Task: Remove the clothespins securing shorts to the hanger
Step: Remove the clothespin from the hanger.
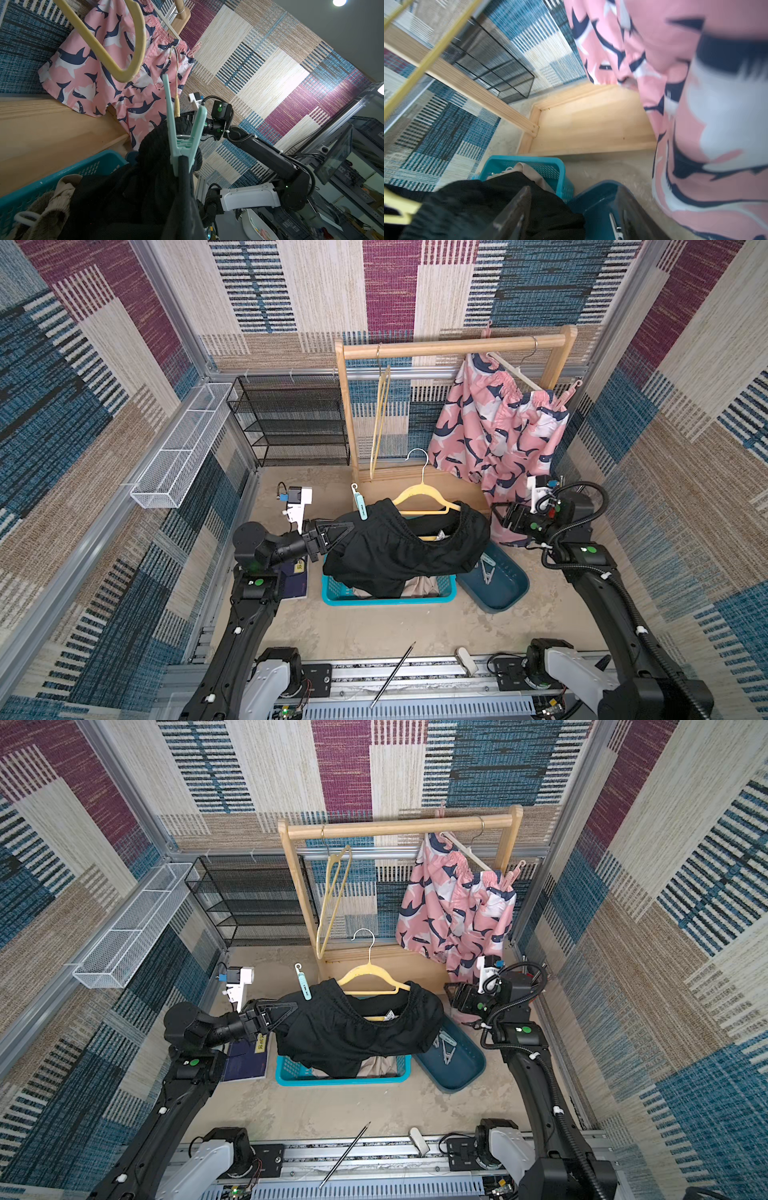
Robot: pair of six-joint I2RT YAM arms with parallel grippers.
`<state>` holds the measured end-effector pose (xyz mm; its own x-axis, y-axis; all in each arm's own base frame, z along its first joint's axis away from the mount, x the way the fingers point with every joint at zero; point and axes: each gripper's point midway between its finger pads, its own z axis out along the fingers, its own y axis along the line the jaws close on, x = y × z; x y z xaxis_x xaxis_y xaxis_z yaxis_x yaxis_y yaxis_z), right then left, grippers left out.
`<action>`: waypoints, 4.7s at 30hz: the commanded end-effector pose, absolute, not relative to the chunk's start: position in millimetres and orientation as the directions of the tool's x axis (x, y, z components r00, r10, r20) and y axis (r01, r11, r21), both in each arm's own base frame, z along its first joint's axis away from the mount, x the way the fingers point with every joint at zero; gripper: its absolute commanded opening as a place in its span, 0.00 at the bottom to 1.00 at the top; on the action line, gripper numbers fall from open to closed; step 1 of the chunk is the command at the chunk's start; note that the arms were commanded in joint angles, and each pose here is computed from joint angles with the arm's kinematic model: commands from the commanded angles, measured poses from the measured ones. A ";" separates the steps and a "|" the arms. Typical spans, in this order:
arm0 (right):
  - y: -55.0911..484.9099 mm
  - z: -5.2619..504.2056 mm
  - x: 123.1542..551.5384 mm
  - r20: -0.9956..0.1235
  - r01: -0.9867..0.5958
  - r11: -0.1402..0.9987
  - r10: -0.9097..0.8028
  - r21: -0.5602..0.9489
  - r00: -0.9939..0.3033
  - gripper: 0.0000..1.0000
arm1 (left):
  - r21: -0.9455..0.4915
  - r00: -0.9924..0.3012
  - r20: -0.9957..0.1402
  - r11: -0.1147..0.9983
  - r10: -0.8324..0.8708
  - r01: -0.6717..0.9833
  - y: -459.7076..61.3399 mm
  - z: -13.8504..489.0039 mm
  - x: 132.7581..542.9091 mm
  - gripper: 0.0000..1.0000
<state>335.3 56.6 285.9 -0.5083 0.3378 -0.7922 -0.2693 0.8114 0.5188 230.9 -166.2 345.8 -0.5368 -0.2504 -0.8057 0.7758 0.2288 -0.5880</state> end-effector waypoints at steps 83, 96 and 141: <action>284.5 310.0 240.4 -0.892 -0.901 -0.058 -0.182 0.430 -0.414 0.00 | -0.583 -0.559 -0.809 0.370 -0.183 0.723 -168.2 334.4 265.3 0.99; 295.2 313.0 259.0 -0.888 -0.901 -0.032 -0.189 0.432 -0.419 0.00 | -0.597 -0.574 -0.801 0.301 -0.172 0.743 -173.4 330.0 249.1 0.62; 294.0 307.6 245.9 -0.884 -0.896 -0.055 -0.199 0.441 -0.423 0.00 | -0.574 -0.585 -0.809 0.300 -0.061 0.762 -175.8 331.7 240.8 0.49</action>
<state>244.6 293.3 298.6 -0.4568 -0.2155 -0.8631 -0.8785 -0.0431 0.4757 249.2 -173.0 331.9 -0.5883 -0.0868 -0.8040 0.7404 0.3418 -0.5787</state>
